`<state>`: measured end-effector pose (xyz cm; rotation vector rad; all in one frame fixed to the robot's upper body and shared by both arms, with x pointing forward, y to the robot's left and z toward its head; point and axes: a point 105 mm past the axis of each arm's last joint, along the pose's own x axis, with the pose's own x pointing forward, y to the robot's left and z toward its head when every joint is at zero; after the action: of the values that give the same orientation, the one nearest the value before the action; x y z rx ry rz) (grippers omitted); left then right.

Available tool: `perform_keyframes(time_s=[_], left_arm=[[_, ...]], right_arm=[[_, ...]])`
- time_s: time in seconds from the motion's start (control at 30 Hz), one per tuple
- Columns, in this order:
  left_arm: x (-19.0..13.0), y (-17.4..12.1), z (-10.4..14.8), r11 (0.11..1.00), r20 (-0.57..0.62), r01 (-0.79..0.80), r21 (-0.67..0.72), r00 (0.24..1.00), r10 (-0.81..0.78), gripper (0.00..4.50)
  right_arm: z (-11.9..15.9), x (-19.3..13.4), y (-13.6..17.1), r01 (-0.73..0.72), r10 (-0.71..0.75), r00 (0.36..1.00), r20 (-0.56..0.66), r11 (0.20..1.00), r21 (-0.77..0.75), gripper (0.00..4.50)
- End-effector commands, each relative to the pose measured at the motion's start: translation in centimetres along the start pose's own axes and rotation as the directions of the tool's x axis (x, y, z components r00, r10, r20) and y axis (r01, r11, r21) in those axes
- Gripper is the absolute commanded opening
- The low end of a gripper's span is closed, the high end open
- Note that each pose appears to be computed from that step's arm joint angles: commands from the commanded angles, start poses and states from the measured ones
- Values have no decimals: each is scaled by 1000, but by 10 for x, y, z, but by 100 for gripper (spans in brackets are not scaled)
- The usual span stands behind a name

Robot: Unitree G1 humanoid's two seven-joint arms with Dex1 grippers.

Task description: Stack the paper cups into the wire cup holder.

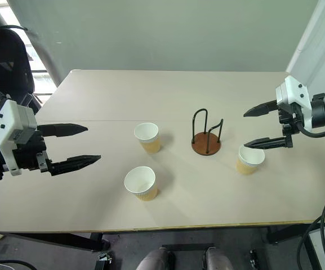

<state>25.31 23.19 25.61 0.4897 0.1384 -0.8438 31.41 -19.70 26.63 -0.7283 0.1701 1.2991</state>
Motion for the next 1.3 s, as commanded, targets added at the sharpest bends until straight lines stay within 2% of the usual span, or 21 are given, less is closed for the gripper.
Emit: perform_keyframes(time_s=[0.03, 0.2, 0.33, 0.43, 0.57, 0.8, 1.03, 1.3], left_arm=[[-7, 2, 11, 999, 24, 4, 37, 1000, -5, 447], [6, -4, 9, 999, 46, 36, 29, 998, -38, 447], [11, -5, 10, 998, 56, 49, 31, 997, -51, 447], [12, -5, 14, 998, 71, 58, 40, 996, -60, 447], [8, -6, 22, 997, 88, 64, 46, 994, -68, 447], [4, -9, 22, 998, 101, 51, 41, 993, -55, 447], [1, -10, 20, 999, 85, 30, 41, 996, -33, 447], [-4, -13, 18, 999, 70, 7, 37, 997, -10, 447]], right_arm=[[10, 8, 13, -25, 25, 1000, -19, 999, -19, 450], [12, 39, 42, -73, 73, 997, -2, 995, 72, 450], [12, 59, 50, -22, 23, 1000, -3, 985, 171, 450], [1, 72, 52, 39, -26, 998, -58, 972, 234, 450], [-18, 91, 46, 171, -128, 982, -138, 908, 382, 450], [-41, 112, 32, 312, -239, 949, -208, 817, 485, 450], [-38, 130, 9, 415, -366, 909, -200, 748, 517, 450], [-27, 141, -11, 460, -447, 881, -156, 732, 502, 450]])
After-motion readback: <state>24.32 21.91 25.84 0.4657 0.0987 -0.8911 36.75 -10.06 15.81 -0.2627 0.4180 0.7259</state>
